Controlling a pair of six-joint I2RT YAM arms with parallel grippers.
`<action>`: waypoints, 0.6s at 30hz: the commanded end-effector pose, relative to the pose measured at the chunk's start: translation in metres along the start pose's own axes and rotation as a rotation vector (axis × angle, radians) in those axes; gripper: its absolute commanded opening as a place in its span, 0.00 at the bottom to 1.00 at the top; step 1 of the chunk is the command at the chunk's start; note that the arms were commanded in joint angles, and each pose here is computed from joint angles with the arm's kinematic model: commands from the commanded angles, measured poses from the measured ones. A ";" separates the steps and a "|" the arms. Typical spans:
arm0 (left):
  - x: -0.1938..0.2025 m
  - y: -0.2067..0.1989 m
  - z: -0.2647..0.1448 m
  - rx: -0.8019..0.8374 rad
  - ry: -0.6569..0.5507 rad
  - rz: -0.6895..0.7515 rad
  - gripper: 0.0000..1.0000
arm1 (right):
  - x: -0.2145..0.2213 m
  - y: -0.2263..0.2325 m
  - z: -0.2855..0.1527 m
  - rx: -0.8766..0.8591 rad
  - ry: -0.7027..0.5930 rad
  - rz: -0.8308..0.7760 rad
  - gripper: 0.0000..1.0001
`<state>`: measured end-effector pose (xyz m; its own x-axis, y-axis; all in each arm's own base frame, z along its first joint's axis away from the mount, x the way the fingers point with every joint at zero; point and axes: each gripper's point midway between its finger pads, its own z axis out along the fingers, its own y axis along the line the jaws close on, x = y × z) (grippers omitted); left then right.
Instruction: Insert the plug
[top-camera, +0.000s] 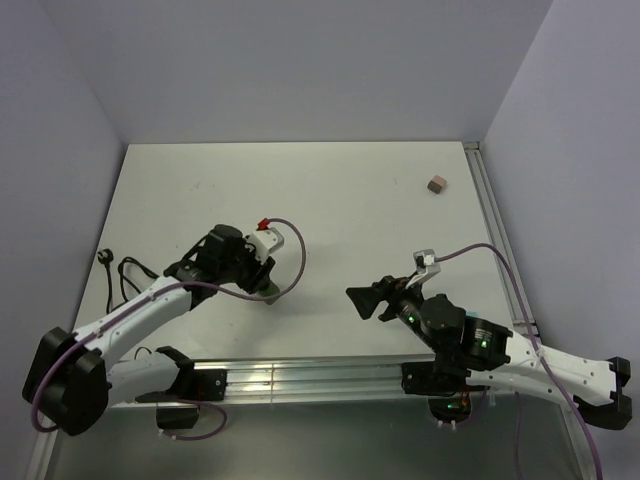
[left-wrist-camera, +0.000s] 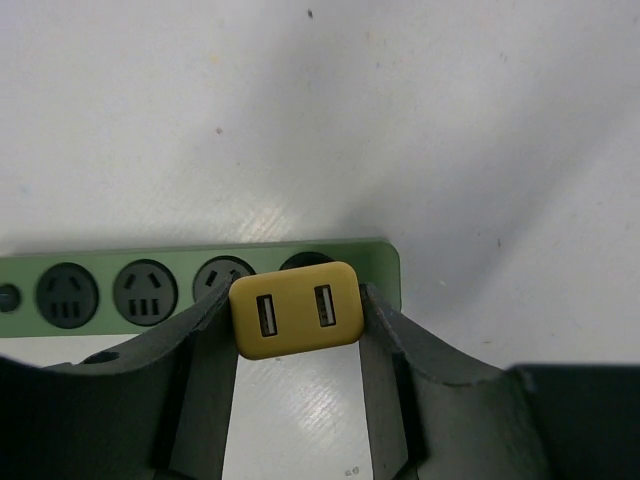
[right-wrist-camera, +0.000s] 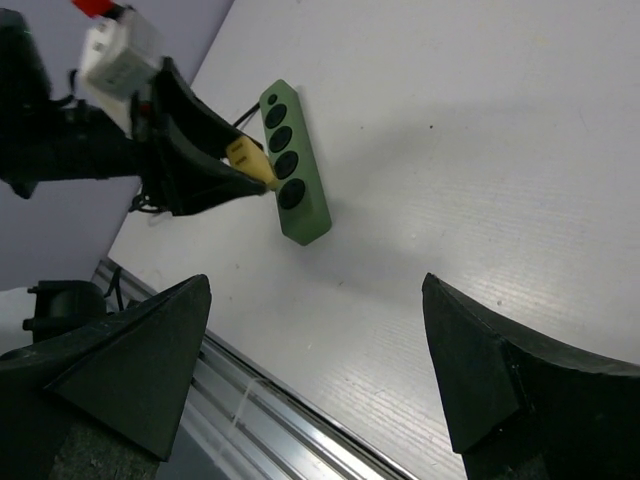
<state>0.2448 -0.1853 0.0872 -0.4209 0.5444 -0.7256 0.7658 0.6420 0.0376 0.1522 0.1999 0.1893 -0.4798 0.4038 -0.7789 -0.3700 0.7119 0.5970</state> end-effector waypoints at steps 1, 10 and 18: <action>-0.055 0.006 -0.029 -0.047 -0.214 0.025 0.00 | -0.003 0.006 0.002 0.000 0.000 0.001 0.94; -0.111 -0.041 -0.086 0.173 -0.451 0.059 0.00 | -0.004 0.034 0.010 0.005 0.135 -0.072 0.96; -0.115 -0.113 -0.075 0.400 -0.421 0.156 0.00 | -0.012 0.066 0.035 -0.092 0.362 -0.077 0.73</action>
<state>0.1874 -0.2521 0.2028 -0.1674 0.3159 -0.9339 0.9220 0.3855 -0.0349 0.1723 0.2501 0.2108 -0.6603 0.1870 -0.7273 -0.3898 0.7425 0.5448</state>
